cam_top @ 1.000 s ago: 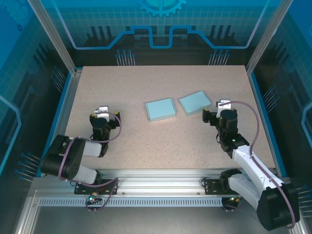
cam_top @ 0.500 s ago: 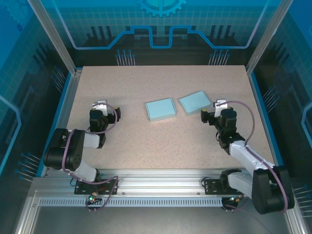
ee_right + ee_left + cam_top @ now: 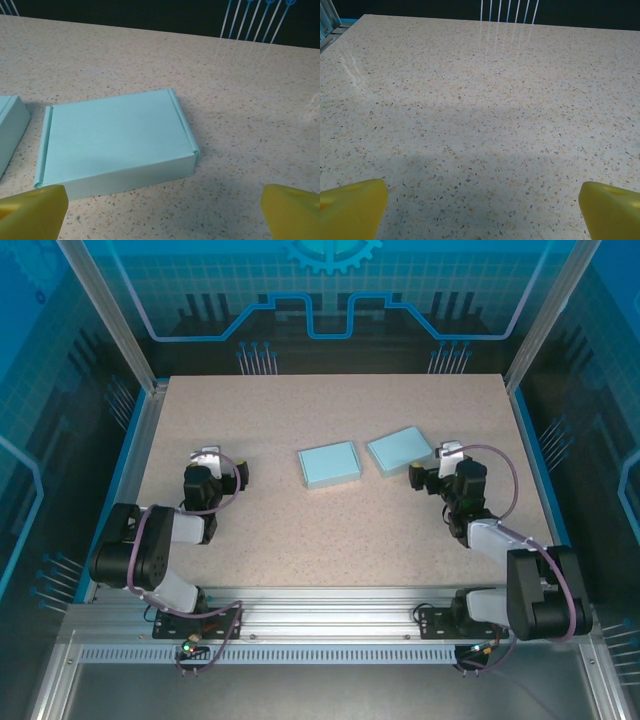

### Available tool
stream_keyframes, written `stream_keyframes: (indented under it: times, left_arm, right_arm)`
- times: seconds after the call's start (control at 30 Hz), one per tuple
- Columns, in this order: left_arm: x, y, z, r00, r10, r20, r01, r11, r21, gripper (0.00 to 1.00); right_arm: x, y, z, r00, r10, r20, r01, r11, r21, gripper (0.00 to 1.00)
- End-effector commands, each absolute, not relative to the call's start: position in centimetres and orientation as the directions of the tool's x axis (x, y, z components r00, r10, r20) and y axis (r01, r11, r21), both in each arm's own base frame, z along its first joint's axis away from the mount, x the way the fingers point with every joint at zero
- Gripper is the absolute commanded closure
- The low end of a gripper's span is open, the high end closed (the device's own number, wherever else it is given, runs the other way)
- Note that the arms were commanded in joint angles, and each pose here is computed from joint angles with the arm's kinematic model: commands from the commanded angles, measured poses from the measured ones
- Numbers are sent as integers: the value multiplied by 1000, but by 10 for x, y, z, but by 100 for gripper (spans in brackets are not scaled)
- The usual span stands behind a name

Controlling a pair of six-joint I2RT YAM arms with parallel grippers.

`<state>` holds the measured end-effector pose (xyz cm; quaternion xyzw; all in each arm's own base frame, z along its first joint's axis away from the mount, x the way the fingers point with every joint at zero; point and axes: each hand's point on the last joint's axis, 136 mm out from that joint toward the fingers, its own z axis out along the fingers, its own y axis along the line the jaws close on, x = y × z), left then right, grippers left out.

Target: Fold the paper box

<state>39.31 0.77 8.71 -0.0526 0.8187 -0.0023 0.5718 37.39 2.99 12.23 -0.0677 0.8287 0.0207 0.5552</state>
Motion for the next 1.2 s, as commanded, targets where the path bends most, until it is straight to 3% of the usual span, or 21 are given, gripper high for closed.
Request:
stream_keyframes:
  times: [0.0, 0.53, 0.8, 1.0, 1.17]
  left_arm:
    - [397, 5, 95, -320, -106, -941, -68, 994, -89, 1]
    - [397, 4, 95, -322, -103, -941, -65, 994, -87, 1]
    - [398, -2, 95, -332, -88, -939, -24, 996, -85, 1]
    - [399, -4, 95, -333, -86, -939, -15, 996, -85, 1]
    - [399, -4, 95, -333, -86, -939, -16, 996, -86, 1]
  right_arm:
    - [378, 35, 121, -360, -91, -928, -177, 984, -28, 0]
    - [396, 42, 98, -382, -111, -918, -219, 975, -27, 0]
    - [396, 31, 93, -384, -91, -919, -143, 989, -38, 0]
    - [393, 5, 96, -369, -46, -928, 62, 995, -74, 0]
    - [393, 4, 96, -368, -45, -929, 66, 995, -74, 0]
